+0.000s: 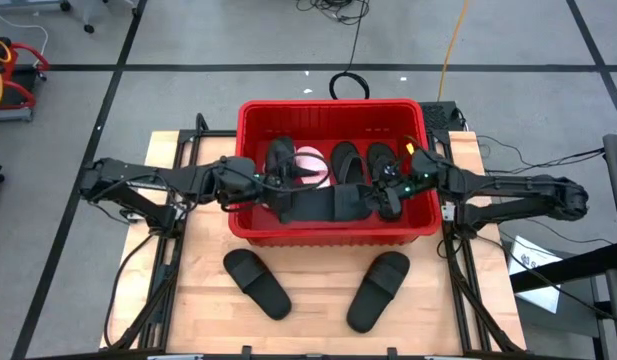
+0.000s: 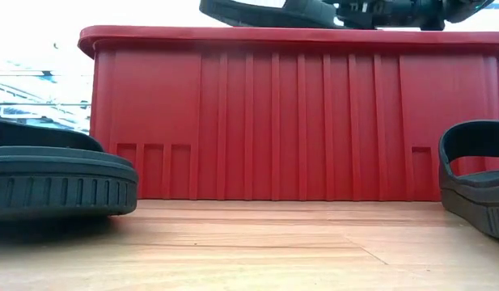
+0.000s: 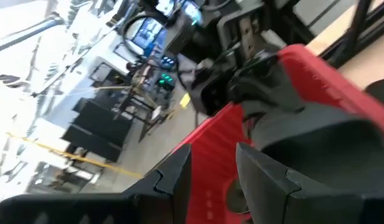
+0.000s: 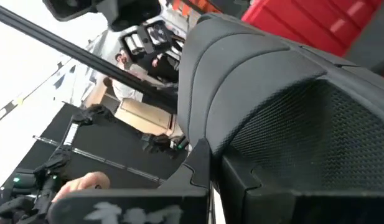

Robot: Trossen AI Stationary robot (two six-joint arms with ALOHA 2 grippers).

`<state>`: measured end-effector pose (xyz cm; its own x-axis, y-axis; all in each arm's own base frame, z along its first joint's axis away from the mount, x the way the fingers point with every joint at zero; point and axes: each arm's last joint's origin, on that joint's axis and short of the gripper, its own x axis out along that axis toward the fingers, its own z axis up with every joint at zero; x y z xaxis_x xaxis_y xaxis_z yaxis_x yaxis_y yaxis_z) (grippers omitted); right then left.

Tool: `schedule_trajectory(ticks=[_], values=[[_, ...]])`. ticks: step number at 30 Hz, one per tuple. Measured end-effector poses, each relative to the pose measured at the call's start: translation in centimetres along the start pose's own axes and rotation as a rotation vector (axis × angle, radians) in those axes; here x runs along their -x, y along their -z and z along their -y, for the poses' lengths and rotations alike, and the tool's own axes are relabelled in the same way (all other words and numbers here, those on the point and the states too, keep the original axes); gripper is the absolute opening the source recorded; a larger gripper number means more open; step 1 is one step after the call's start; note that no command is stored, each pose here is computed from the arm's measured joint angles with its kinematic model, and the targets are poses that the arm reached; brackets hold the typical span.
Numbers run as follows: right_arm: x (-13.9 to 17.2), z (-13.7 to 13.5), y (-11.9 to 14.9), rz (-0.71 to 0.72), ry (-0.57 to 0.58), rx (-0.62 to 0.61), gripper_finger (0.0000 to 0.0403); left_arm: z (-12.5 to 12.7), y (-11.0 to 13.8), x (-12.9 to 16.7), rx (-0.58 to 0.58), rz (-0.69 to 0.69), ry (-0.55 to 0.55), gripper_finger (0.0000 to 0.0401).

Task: Pick and place slides into bin
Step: Put the black slipper into the red bin

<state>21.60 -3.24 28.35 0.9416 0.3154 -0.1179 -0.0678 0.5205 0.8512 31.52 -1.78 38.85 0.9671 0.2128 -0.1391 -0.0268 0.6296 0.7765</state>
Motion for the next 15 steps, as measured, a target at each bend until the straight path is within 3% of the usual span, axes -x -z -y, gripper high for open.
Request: schedule_trajectory(ticks=[8,15], values=[[-0.2,0.0,-0.9,-0.007,-0.101,0.051,0.0000,1.4,0.5,-1.1,0.051,-0.009,0.098,0.0134],[-0.1,0.2,-1.3,0.012,-0.094,0.059,0.0000,1.5,1.4,-2.7,0.130,0.017,0.128,0.0134]])
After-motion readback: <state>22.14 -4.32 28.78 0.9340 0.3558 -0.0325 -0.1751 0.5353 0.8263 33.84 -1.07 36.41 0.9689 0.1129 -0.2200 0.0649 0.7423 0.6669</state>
